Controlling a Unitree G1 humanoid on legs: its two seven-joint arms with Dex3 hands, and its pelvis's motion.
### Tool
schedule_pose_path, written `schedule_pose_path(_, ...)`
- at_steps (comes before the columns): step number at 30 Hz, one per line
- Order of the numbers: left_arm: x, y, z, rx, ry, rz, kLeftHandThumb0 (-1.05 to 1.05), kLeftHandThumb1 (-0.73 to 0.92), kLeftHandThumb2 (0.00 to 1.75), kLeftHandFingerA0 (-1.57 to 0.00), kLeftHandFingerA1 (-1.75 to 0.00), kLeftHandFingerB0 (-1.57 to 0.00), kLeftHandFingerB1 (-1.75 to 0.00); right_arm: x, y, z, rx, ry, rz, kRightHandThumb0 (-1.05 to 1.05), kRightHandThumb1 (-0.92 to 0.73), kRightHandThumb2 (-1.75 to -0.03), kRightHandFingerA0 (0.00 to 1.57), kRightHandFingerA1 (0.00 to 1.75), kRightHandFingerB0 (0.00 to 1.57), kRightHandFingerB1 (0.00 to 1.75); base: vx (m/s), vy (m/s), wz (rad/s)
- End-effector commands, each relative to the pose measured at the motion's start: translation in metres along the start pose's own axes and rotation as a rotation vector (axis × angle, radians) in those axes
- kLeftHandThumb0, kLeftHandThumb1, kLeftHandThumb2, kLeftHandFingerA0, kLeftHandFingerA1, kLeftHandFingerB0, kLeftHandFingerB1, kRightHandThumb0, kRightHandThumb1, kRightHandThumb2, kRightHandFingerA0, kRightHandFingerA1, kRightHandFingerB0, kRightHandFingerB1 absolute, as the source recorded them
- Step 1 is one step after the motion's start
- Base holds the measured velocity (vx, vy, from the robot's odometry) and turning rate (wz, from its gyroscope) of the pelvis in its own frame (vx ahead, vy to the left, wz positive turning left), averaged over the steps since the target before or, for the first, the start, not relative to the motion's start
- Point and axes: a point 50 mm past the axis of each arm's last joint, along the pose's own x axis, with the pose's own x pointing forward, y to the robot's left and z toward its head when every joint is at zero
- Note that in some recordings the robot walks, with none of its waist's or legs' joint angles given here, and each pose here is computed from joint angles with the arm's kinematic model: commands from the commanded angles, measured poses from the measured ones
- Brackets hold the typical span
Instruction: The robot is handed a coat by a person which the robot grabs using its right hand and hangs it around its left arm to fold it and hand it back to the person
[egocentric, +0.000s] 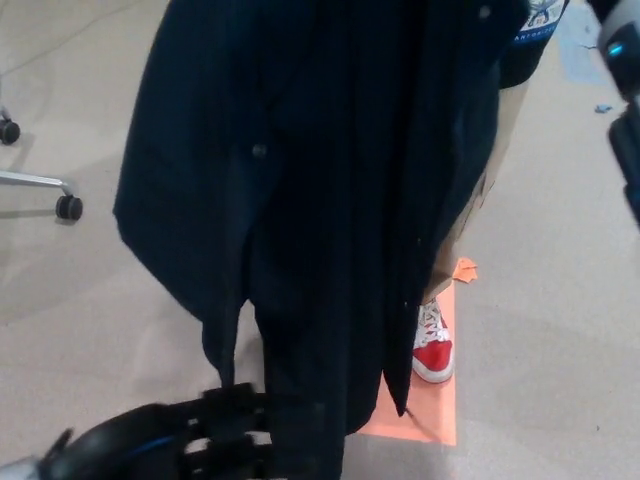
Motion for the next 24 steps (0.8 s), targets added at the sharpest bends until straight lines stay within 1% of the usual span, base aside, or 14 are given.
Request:
schedule_pose_path(1,0.028,0.002,0.003,0.019,0.049,0.029,-0.83,0.75,1.10,-0.10,-0.48,-0.02,-0.35,0.006,-0.003,0.034,0.081,-0.108,0.029,-0.37,-0.68,-1.03,0.94,1.18,0.77,0.91,0.00,0.000,0.00)
schedule_pose_path(2,0.035,0.003,0.004,0.010,0.042,0.030,-0.80,0.73,1.09,-0.09,-0.47,-0.04,-0.35,0.005,-0.001,0.039,0.070,-0.143,0.025,-0.25,-0.74,-0.63,0.79,1.60,0.66,1.28,0.00,0.000,0.00)
schedule_pose_path(4,0.046,0.004,0.006,0.011,0.036,0.032,-0.76,0.72,1.09,-0.06,-0.47,-0.02,-0.36,0.005,0.000,0.045,0.085,-0.164,0.031,-0.30,-0.79,-0.68,0.80,1.56,0.69,1.20,0.00,0.000,0.00)
schedule_pose_path(5,0.052,0.004,0.007,0.009,0.032,0.032,-0.76,0.71,1.09,-0.05,-0.47,-0.02,-0.36,0.005,0.002,0.048,0.089,-0.175,0.040,-0.27,-0.77,-0.64,0.79,1.66,0.66,1.35,0.00,0.000,0.00)
schedule_pose_path(8,0.075,0.004,0.010,0.004,0.023,0.016,-0.75,0.71,1.09,-0.03,-0.45,-0.02,-0.36,0.004,0.009,0.058,0.117,-0.205,0.066,-0.33,-0.81,-0.68,0.78,1.63,0.68,1.25,0.00,0.000,0.00)
schedule_pose_path(9,0.087,0.003,0.013,-0.002,0.016,0.019,-0.76,0.71,1.08,-0.05,-0.48,-0.01,-0.39,0.003,0.012,0.064,0.152,-0.222,0.074,-0.32,-0.79,-0.63,0.97,1.26,0.85,0.78,0.00,0.000,0.00)
schedule_pose_path(14,0.112,0.003,0.016,-0.024,0.020,0.039,-0.74,0.69,1.07,-0.03,-0.44,-0.04,-0.38,0.002,0.016,0.076,0.185,-0.253,0.103,-0.35,-0.84,-0.67,0.85,1.36,0.76,0.84,0.00,0.000,0.00)
schedule_pose_path(15,0.116,0.003,0.018,0.008,0.028,0.046,-0.79,0.91,0.68,-0.11,-0.32,-0.10,-0.27,0.002,0.016,0.077,0.186,-0.258,0.105,-0.35,-0.85,-0.66,0.86,1.24,0.78,0.70,0.00,0.000,0.00)
schedule_pose_path(16,0.126,0.003,0.020,0.018,0.026,0.043,-0.79,0.71,1.07,-0.05,-0.38,-0.06,-0.33,0.001,0.018,0.082,0.167,-0.282,0.097,-0.35,-0.83,-0.65,0.84,1.28,0.81,0.68,0.00,0.000,0.00)
schedule_pose_path(18,0.135,0.003,0.023,0.026,0.027,0.041,-0.84,0.74,1.09,-0.01,-0.36,-0.11,-0.32,0.000,0.020,0.087,0.195,-0.284,0.112,-0.40,-0.79,-0.70,0.85,1.40,0.80,0.70,0.00,0.000,0.00)
schedule_pose_path(20,0.147,0.003,0.026,0.044,0.039,0.041,-0.87,0.77,1.11,-0.01,-0.30,-0.12,-0.30,0.000,0.021,0.093,0.243,-0.280,0.128,-0.37,-0.84,-0.66,0.84,1.26,0.79,0.63,0.00,0.000,0.00)
schedule_pose_path(21,0.153,0.002,0.028,0.054,0.046,0.047,-0.87,0.77,1.11,-0.02,-0.32,-0.13,-0.33,0.000,0.021,0.097,0.257,-0.292,0.135,-0.35,-0.68,-1.05,0.80,0.85,0.64,0.69,0.00,0.000,0.00)
schedule_pose_path(22,0.157,0.002,0.030,0.060,0.047,0.049,-0.86,0.78,1.10,-0.02,-0.32,-0.13,-0.34,0.000,0.022,0.100,0.261,-0.298,0.139,-0.38,-0.85,-0.65,0.82,0.67,0.65,0.49,0.00,0.000,0.00)
schedule_pose_path(24,0.165,0.003,0.031,0.059,0.047,0.052,-0.86,0.78,1.10,0.00,-0.31,-0.13,-0.33,0.000,0.022,0.105,0.267,-0.308,0.144,-0.37,-0.88,-0.66,0.83,0.60,0.65,0.47,0.00,0.000,0.00)
